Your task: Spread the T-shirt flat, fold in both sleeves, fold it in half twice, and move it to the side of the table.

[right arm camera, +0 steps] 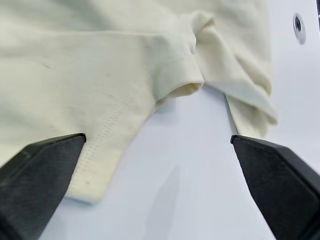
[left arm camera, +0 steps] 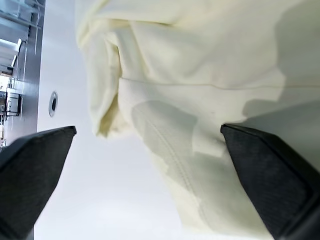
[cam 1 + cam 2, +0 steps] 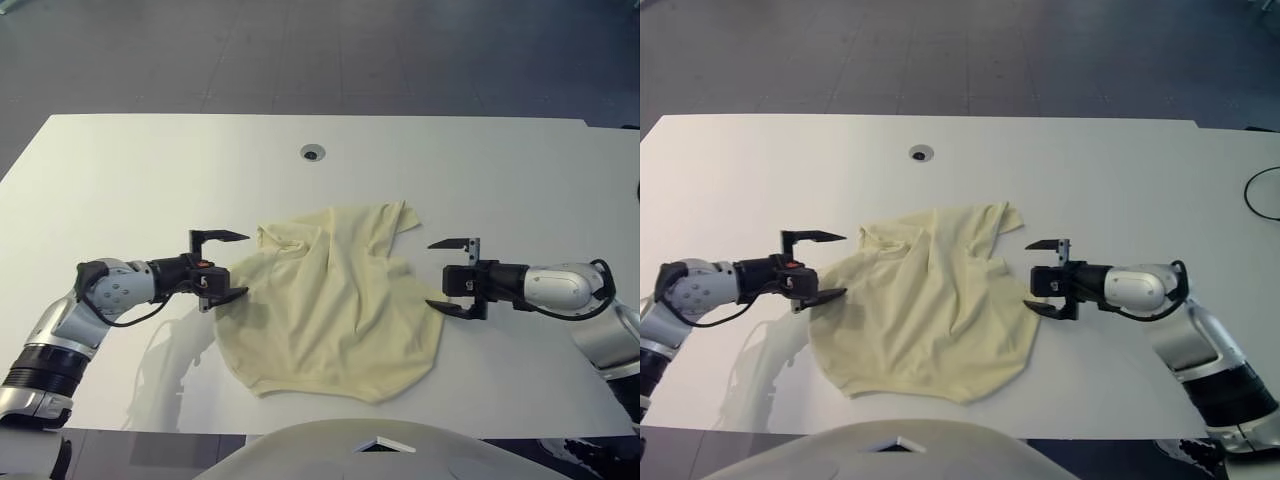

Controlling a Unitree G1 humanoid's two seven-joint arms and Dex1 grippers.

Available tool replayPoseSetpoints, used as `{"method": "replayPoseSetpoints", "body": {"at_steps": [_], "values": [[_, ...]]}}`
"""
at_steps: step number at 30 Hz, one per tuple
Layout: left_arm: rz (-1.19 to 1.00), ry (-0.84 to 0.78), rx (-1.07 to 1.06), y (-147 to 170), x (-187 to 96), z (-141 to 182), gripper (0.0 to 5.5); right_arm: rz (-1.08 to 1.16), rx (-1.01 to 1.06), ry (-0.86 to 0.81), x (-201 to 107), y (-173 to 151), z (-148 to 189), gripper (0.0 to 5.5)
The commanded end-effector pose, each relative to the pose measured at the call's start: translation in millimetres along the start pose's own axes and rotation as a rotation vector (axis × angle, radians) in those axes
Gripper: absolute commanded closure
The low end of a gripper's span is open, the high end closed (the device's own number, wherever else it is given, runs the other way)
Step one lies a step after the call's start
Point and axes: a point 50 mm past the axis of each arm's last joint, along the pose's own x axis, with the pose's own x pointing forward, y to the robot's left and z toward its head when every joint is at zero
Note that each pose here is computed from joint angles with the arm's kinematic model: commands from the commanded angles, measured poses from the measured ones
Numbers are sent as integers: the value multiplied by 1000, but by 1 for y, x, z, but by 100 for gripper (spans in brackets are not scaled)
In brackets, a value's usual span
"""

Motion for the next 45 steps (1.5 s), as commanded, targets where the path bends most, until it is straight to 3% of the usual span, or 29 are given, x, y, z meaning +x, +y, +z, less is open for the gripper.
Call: {"method": "replayPoseSetpoints", "body": {"at_steps": [1, 10, 27, 35, 39, 45], "values": [[-54, 49, -30, -17, -23, 0, 11, 124, 33, 136, -5, 29, -26, 10], [-110, 13, -91, -41, -34, 25, 11, 189, 84, 85, -16, 50, -15, 10], [-186, 113, -164, -45, -59, 21, 11, 261, 136, 108, -42, 73, -12, 10], [-27, -20, -221, -2, -64, 35, 11, 133, 158, 86, -46, 44, -11, 10], [34, -162, -291, 20, -62, 47, 11, 45, 222, 16, -56, 26, -1, 10], [123, -232, -402, 45, -49, 37, 11, -49, 225, -3, -75, 2, 2, 10]]}}
